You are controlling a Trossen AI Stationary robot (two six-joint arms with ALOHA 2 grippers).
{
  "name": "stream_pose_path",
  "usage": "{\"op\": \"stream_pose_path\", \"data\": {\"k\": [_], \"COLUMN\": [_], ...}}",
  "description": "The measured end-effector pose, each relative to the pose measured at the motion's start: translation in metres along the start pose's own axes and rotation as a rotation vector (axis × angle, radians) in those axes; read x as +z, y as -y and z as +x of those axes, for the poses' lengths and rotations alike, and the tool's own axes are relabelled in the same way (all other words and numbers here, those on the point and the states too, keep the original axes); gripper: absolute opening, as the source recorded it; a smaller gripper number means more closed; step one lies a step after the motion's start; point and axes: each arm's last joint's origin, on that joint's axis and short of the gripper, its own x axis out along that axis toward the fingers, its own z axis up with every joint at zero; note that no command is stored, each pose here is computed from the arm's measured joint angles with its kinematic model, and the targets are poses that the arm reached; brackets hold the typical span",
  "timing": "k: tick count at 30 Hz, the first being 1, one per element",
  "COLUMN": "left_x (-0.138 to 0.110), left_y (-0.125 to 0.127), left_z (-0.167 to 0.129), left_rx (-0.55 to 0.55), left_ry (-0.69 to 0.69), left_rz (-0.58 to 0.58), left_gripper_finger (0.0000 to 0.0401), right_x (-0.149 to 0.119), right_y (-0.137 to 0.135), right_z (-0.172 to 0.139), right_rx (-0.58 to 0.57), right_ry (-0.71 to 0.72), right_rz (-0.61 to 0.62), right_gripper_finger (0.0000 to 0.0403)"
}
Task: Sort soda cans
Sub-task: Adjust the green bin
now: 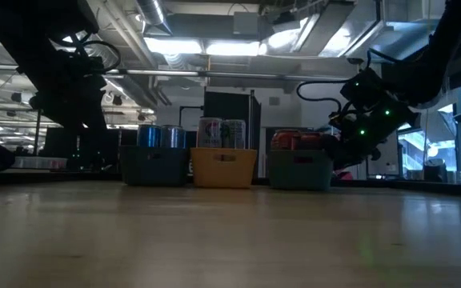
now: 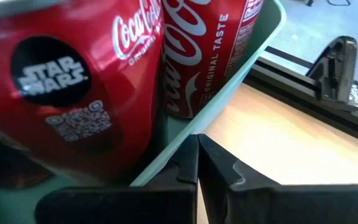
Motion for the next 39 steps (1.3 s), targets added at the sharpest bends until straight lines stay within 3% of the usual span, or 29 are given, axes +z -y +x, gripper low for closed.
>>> {"op": "stream_pose_path", "data": {"k": [9, 25, 33, 39], "left_x": [0.0, 0.0, 0.0, 0.003], "left_y": [0.0, 0.0, 0.0, 0.003], "left_z": [0.0, 0.0, 0.0, -0.005], "left_rx": [-0.002, -0.004, -0.005, -0.037], "left_ry": [0.002, 0.0, -0.001, 0.001], "left_rz": [0.08, 0.08, 0.086, 0.098], "left_gripper_finger": [0.037, 0.037, 0.037, 0.037], "right_x": [0.008, 0.017, 0.019, 0.031], "right_y": [-0.005, -0.022, -0.024, -0.019], "right_z": [0.013, 0.033, 0.03, 0.003], "right_rx": [0.049, 0.125, 0.108, 0.102], "right_ry": [0.004, 0.008, 0.003, -0.056], "right_rz": [-0.011, -0.005, -0.018, -0.056], "right_gripper_finger": [0.0007, 0.0007, 0.0007, 0.0007]}}
